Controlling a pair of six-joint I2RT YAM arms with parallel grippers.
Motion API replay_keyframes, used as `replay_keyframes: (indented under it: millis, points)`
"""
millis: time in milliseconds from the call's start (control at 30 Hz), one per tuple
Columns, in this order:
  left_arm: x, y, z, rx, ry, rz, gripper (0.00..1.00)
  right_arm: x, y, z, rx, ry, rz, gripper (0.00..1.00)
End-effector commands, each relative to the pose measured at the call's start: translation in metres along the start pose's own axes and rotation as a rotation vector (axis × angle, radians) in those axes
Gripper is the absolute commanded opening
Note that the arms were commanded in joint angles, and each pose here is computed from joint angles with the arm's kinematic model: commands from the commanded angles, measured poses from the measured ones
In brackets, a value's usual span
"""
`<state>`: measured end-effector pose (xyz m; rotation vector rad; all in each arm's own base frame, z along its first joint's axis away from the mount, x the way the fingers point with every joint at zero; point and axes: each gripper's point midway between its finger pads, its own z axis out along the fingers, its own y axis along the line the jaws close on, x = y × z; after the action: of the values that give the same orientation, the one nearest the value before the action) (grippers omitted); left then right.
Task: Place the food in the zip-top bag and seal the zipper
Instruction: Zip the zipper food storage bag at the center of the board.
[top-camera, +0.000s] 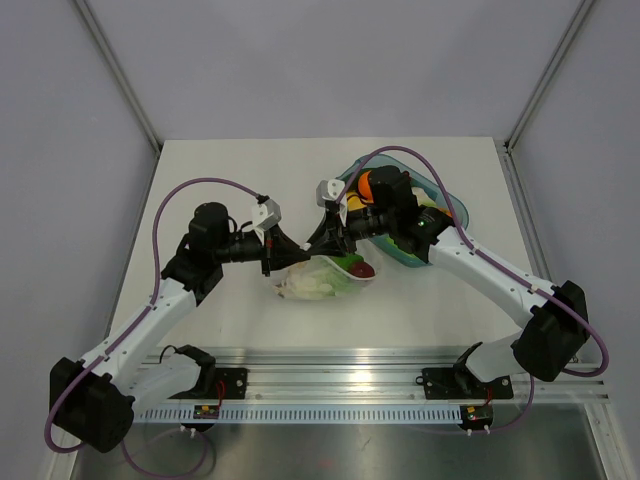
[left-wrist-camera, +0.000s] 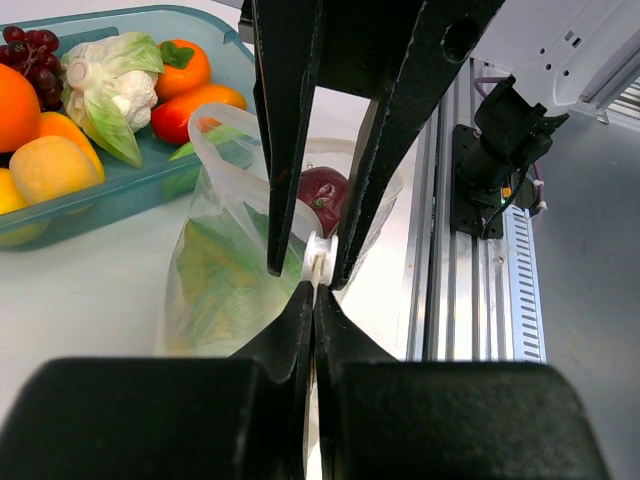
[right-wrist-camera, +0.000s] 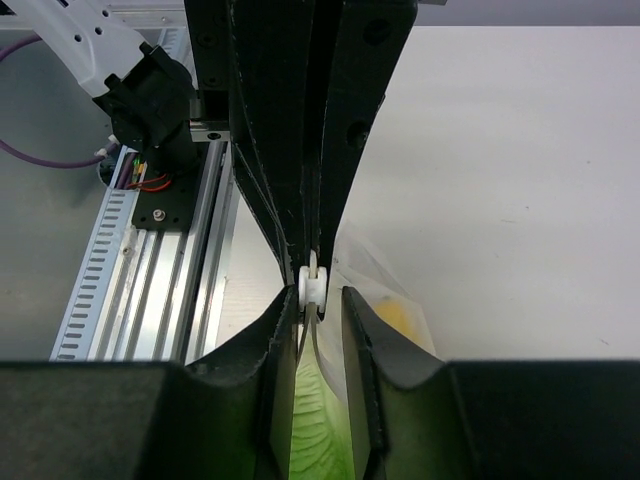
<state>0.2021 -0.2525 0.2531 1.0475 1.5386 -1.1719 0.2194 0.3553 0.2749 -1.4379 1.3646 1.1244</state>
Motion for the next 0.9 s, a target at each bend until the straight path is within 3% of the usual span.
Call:
replay_keyframes:
  millis: [0, 233, 467, 867]
  points:
    - [-0.0145, 0.0012, 0.0021, 0.003, -0.04, 0.058, 0.0, -0.0252, 0.0023, -0.0061, -0.01, -0.045, -0.048, 0.3]
    - [-0.0138, 0.0007, 0.0023, 0.006, -0.035, 0.056, 0.0, -0.0274, 0.0046, -0.0061, -0.018, -0.052, -0.051, 0.43]
    - [-0.0119, 0.0016, 0.0027, 0.007, -0.03, 0.049, 0.0, -0.0309, 0.0068, -0.007, -0.027, -0.062, -0.057, 0.48]
    - [-0.0105, 0.0022, 0.0033, 0.009, -0.026, 0.045, 0.0, -0.0332, 0.0015, -0.0045, -0.011, -0.077, -0.062, 0.45]
